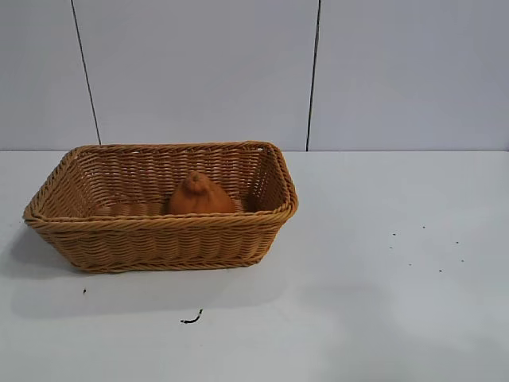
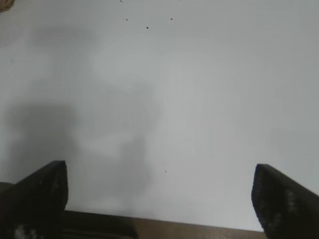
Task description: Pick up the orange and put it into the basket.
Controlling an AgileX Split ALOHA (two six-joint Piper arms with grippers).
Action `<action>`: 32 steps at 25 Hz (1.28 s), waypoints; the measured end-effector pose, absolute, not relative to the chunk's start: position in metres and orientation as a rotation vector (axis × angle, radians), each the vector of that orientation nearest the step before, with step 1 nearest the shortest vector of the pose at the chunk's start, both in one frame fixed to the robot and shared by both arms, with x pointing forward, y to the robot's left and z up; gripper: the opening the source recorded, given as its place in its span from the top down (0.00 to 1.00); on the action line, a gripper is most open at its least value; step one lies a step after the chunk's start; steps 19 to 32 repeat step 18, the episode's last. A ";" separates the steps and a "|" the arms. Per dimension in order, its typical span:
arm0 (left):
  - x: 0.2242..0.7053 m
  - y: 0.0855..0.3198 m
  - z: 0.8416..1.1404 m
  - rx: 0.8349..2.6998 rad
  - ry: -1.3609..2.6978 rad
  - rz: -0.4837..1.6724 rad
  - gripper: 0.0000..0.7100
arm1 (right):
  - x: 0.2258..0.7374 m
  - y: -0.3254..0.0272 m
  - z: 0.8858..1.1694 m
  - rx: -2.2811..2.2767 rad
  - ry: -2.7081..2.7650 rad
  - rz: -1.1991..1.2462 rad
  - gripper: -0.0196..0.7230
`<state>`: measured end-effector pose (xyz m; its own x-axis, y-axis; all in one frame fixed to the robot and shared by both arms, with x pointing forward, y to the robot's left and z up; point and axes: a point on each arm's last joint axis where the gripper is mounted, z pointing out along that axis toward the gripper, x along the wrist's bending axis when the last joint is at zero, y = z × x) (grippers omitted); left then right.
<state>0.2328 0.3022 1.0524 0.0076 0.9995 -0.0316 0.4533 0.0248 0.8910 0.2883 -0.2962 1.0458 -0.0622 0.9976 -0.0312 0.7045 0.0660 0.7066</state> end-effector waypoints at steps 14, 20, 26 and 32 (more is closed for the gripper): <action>0.233 0.302 1.052 1.529 1.548 0.916 0.06 | 0.236 -0.295 1.053 1.454 1.579 0.948 0.04; 0.233 0.302 1.052 1.529 1.548 0.916 0.06 | 0.236 -0.295 1.053 1.454 1.580 0.948 0.04; 0.233 0.302 1.052 1.529 1.548 0.916 0.06 | 0.236 -0.295 1.053 1.454 1.580 0.948 0.04; 0.233 0.302 1.052 1.529 1.548 0.916 0.06 | 0.236 -0.295 1.053 1.454 1.580 0.948 0.04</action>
